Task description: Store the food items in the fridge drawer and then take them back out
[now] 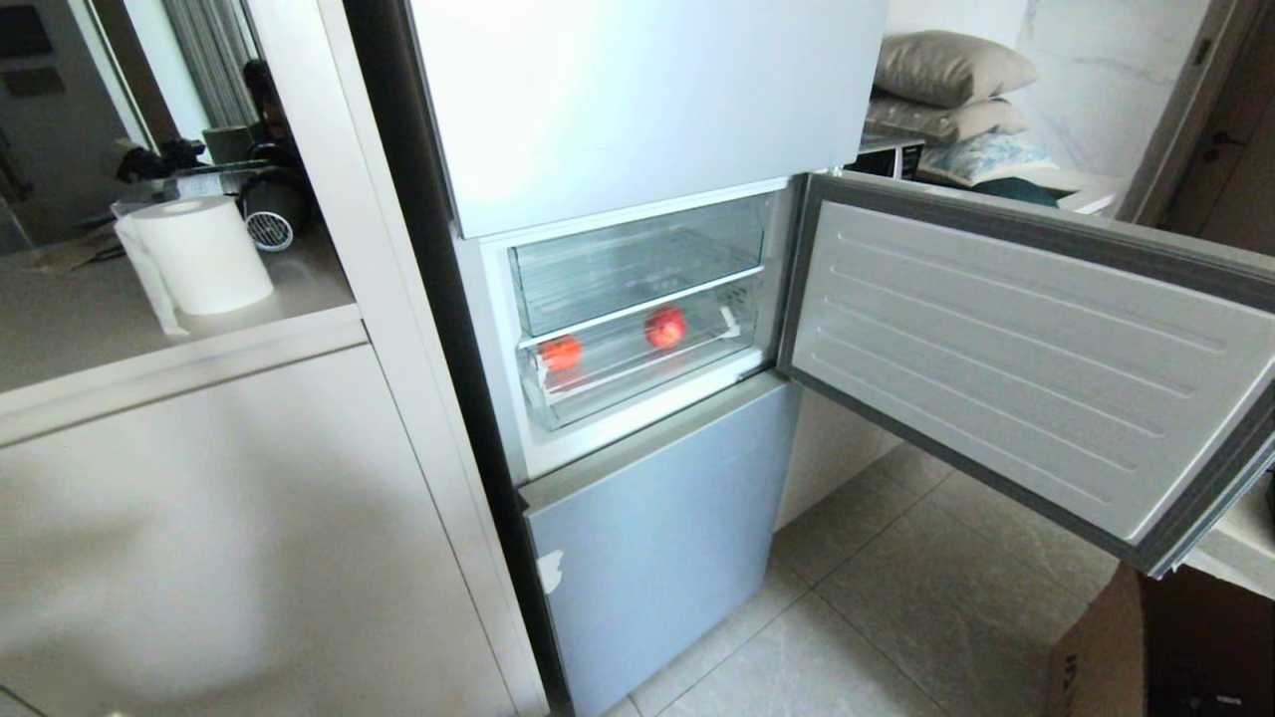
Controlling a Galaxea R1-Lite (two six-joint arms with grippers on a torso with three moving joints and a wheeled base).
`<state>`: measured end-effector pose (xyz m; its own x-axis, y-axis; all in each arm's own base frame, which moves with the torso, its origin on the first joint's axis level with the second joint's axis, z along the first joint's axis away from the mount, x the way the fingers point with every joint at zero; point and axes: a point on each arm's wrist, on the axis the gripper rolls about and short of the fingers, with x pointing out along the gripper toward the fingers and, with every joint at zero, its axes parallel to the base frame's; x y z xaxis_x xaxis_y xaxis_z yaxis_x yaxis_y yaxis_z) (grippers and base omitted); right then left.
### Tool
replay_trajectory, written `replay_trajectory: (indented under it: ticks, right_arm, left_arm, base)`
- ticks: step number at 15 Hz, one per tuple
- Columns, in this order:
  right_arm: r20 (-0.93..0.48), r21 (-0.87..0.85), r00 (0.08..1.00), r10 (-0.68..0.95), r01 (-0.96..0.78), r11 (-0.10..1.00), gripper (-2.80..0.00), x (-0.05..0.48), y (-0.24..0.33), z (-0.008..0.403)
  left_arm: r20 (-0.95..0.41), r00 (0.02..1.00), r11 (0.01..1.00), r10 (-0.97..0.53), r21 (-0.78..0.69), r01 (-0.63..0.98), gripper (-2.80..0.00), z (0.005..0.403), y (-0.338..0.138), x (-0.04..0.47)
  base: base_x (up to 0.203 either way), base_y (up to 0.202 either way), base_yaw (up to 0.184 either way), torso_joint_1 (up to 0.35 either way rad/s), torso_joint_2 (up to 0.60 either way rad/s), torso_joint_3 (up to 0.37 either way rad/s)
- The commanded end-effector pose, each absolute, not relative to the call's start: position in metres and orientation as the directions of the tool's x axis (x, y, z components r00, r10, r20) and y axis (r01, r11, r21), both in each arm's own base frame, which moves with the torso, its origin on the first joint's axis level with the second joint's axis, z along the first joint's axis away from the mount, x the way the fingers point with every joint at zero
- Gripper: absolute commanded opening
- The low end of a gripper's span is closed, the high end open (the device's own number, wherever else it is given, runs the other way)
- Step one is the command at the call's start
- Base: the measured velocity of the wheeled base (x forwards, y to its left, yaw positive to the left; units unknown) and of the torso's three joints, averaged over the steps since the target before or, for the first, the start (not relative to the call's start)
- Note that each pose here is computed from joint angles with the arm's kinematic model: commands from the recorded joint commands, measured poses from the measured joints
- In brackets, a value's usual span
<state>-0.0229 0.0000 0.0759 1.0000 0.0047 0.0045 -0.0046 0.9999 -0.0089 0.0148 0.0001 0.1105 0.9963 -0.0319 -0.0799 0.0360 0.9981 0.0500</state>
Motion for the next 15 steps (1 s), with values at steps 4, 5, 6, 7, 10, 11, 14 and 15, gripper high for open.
replay_trajectory:
  ticks: [4, 5, 6, 7, 10, 11, 14, 15]
  right_arm:
    - [0.003, -0.009, 1.0, 0.005, -0.005, 1.0, -2.8, -0.023, 0.0, 0.076]
    - [0.003, -0.011, 1.0, 0.006, -0.006, 1.0, -2.8, -0.023, 0.0, 0.076]
    - [0.002, -0.012, 1.0, 0.005, -0.005, 1.0, -2.8, -0.023, 0.0, 0.076]
    - [0.003, -0.011, 1.0, 0.006, -0.006, 1.0, -2.8, -0.023, 0.0, 0.076]
    - [0.003, -0.009, 1.0, 0.006, -0.006, 1.0, -2.8, -0.023, 0.0, 0.076]
    - [0.002, -0.009, 1.0, 0.005, -0.005, 1.0, -2.8, -0.023, 0.0, 0.076]
    - [0.003, -0.009, 1.0, 0.006, -0.006, 1.0, -2.8, -0.023, 0.0, 0.076]
    - [0.003, -0.009, 1.0, 0.005, -0.005, 1.0, -2.8, -0.023, 0.0, 0.076]
  left_arm:
    - [-0.215, 0.974, 0.991, 0.07, 0.126, -0.043, -2.8, 0.087, 0.001, -0.004]
    - [-0.175, 0.983, 0.989, 0.052, 0.145, -0.027, -2.8, 0.086, 0.001, -0.009]
    - [-0.109, 0.994, 0.986, 0.014, 0.164, 0.004, -2.8, 0.083, 0.0, -0.016]
    - [-0.04, 0.999, 0.983, -0.008, 0.184, 0.015, -2.8, 0.08, -0.001, -0.022]
    - [-0.003, 1.0, 0.994, -0.017, 0.112, 0.017, -2.8, 0.075, -0.001, -0.024]
    - [-0.009, 1.0, 1.0, -0.003, 0.028, 0.003, -2.8, 0.075, 0.0, -0.023]
    - [-0.011, 1.0, 1.0, 0.003, 0.012, -0.003, -2.8, 0.075, 0.0, -0.023]
    - [-0.011, 1.0, 1.0, 0.003, 0.012, -0.003, -2.8, 0.075, 0.0, -0.023]
  base:
    - [0.0, 0.0, 0.0, 0.0, 0.0, 0.0]
    - [0.0, 0.0, 0.0, 0.0, 0.0, 0.0]
    - [0.0, 0.0, 0.0, 0.0, 0.0, 0.0]
    - [0.0, 0.0, 0.0, 0.0, 0.0, 0.0]
    - [0.0, 0.0, 0.0, 0.0, 0.0, 0.0]
    - [0.0, 0.0, 0.0, 0.0, 0.0, 0.0]
    - [0.0, 0.0, 0.0, 0.0, 0.0, 0.0]
    - [0.0, 0.0, 0.0, 0.0, 0.0, 0.0]
